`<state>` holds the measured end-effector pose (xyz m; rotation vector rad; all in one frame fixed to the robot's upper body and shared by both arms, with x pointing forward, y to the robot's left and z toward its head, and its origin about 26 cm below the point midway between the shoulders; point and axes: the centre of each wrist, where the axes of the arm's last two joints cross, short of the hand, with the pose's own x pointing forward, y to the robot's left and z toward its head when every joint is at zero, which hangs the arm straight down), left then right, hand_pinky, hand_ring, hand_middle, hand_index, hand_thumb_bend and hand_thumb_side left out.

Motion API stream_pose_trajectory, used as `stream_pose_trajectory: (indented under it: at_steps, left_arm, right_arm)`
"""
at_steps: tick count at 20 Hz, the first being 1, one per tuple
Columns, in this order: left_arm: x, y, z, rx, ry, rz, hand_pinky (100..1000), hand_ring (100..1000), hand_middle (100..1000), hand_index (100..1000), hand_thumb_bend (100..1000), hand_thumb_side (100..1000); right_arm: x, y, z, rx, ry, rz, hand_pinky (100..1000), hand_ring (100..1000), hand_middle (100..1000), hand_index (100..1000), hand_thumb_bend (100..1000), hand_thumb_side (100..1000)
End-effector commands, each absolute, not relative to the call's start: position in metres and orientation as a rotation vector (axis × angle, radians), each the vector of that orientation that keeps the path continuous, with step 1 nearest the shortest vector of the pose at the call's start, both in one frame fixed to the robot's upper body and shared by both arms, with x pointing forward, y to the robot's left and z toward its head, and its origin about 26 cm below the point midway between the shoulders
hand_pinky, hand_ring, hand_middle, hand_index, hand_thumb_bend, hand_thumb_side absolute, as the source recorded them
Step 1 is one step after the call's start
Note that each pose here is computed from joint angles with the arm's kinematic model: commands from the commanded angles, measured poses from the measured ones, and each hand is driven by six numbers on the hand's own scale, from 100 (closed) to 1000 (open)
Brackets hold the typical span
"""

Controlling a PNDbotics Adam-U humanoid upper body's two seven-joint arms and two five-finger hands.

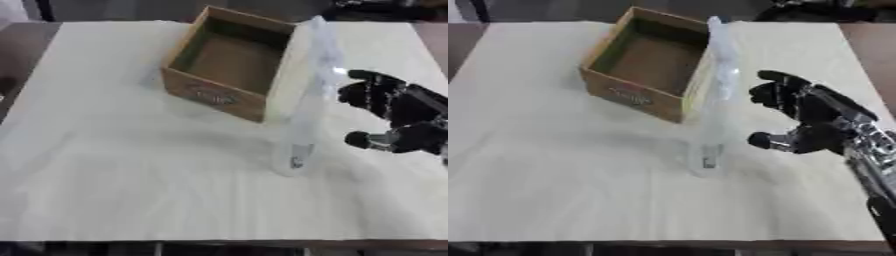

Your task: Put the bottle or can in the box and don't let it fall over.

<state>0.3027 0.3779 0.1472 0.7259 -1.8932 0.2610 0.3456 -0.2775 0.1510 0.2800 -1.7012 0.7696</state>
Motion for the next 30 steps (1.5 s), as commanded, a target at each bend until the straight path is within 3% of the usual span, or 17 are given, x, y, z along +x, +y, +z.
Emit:
stream_pose_trajectory:
  at_steps: [1,30]
  left_arm:
    - [0.302,0.379,0.159,0.730,-1.931,0.256,830,741,708,789,920,137]
    - [0.303,0.378,0.157,0.711,-1.935,0.277,830,741,708,789,913,141]
  right_arm:
    - [0.349,-0.274,0.156,0.286,-1.704,0.802,986,868,790,971,632,100]
    - [0.365,-0.228,0.143,0.455,-1.647,0.892,986,865,788,971,638,100]
